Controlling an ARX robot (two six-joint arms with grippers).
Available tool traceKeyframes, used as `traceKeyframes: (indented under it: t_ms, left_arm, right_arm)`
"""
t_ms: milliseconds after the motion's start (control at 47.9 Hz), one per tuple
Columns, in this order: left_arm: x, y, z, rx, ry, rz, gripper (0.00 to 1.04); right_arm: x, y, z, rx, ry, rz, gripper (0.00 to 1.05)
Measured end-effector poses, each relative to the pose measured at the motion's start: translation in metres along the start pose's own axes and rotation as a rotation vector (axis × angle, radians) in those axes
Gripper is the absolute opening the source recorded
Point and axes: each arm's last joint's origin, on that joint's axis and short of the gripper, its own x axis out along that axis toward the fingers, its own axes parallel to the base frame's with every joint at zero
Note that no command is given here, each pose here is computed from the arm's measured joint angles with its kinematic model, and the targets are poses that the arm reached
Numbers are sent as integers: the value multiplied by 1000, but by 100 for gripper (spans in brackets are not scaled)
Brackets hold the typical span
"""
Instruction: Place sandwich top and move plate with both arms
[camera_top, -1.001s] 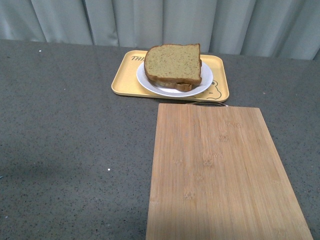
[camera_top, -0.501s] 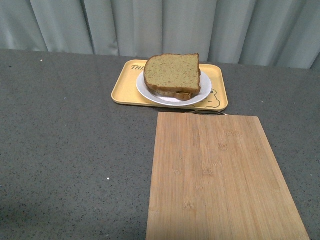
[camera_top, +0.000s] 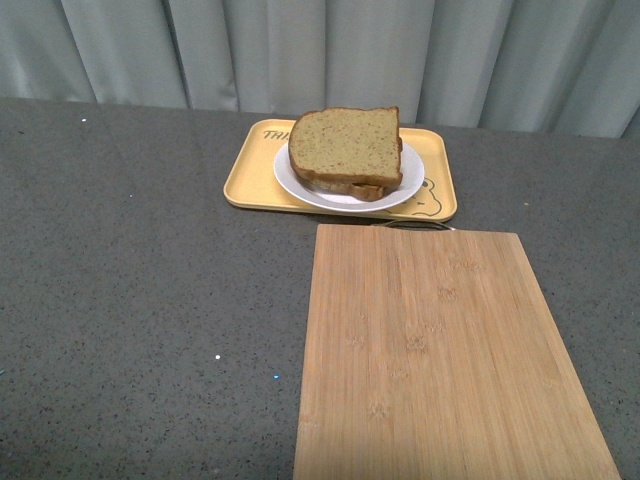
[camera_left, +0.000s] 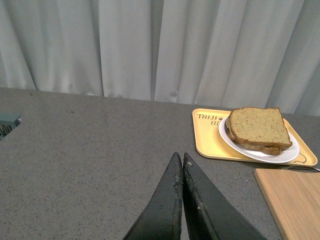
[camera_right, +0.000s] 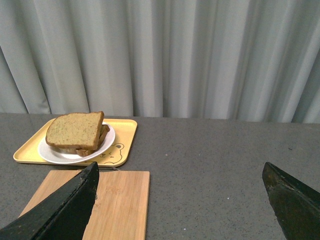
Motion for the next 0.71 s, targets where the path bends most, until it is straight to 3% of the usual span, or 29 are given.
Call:
traceKeyframes:
  t_ms: [709]
  left_arm:
    - [-20, 0, 2, 0, -9, 0, 4]
  right_arm:
    - [0, 0, 0, 0, 0, 0, 95]
